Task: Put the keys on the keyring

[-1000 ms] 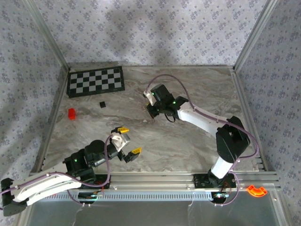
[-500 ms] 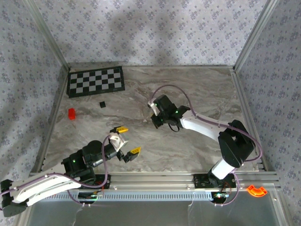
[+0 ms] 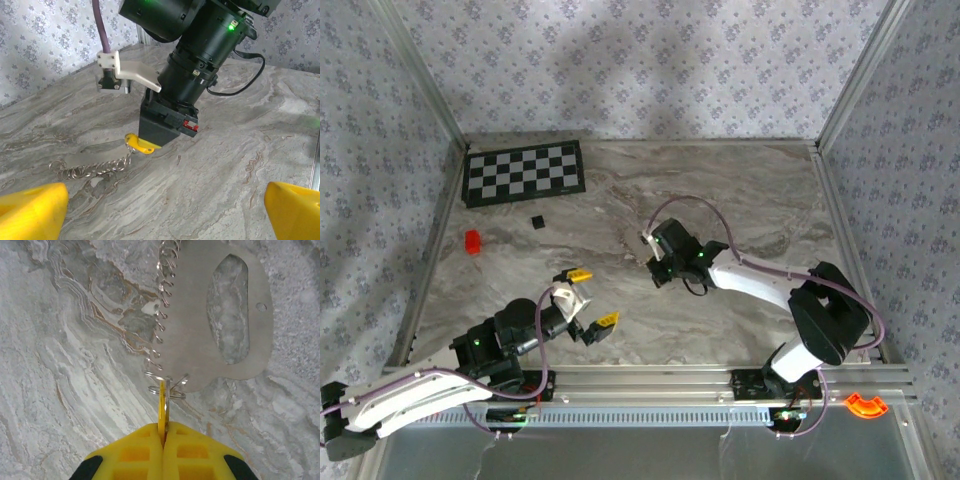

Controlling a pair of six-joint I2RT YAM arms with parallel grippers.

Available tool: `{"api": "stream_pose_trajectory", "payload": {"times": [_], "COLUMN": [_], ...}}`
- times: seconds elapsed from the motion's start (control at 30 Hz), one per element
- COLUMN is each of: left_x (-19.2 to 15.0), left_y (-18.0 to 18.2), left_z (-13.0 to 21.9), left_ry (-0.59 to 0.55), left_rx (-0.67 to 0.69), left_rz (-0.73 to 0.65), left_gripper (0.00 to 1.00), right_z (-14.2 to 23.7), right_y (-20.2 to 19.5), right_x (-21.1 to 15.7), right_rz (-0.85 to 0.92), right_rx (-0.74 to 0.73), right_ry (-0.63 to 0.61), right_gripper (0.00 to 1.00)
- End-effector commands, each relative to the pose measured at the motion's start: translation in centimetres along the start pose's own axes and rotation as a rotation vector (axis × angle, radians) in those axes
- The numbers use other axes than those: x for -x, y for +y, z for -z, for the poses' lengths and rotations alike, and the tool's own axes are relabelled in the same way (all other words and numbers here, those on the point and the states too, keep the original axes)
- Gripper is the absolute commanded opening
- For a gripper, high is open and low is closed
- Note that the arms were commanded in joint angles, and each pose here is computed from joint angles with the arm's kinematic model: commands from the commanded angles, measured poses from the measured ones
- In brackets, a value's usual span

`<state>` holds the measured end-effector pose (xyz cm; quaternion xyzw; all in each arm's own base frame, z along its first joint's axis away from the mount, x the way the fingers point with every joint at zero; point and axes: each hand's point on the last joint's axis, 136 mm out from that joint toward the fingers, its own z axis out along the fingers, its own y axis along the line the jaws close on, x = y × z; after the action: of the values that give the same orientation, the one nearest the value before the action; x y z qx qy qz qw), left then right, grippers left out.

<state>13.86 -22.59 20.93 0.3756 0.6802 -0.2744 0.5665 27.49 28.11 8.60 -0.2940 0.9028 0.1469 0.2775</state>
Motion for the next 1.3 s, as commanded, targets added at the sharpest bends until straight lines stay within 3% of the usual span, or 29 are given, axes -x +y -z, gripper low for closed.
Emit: {"api": "stream_pose_trajectory", "payload": {"times": [0.0,0.97,1.27], "left_x": [1.2,1.9,2.1], "left_y": [0.2,0.2,0.2], "left_z": [0.1,-0.8,-1.3], "left_ry": [-0.023,-0.013,-0.011], "left_rx": [0.006,0.017,0.018], "left_rz": [0.002,0.042,0.050], "left_gripper": [0.99,1.00,0.99], "right_z": [0.6,1.3,1.5], "right_y": [0.1,-1.4,-1.8], "right_x": [0.2,-5.1,-6.2], "right_rz": [-0.027,-0.060,-0.067], "right_rx": [-0.002,-0.054,-0.069], "right_ry": [-0.035,0.000,0.011], "right_gripper": [0.00,0.00,0.05]}}
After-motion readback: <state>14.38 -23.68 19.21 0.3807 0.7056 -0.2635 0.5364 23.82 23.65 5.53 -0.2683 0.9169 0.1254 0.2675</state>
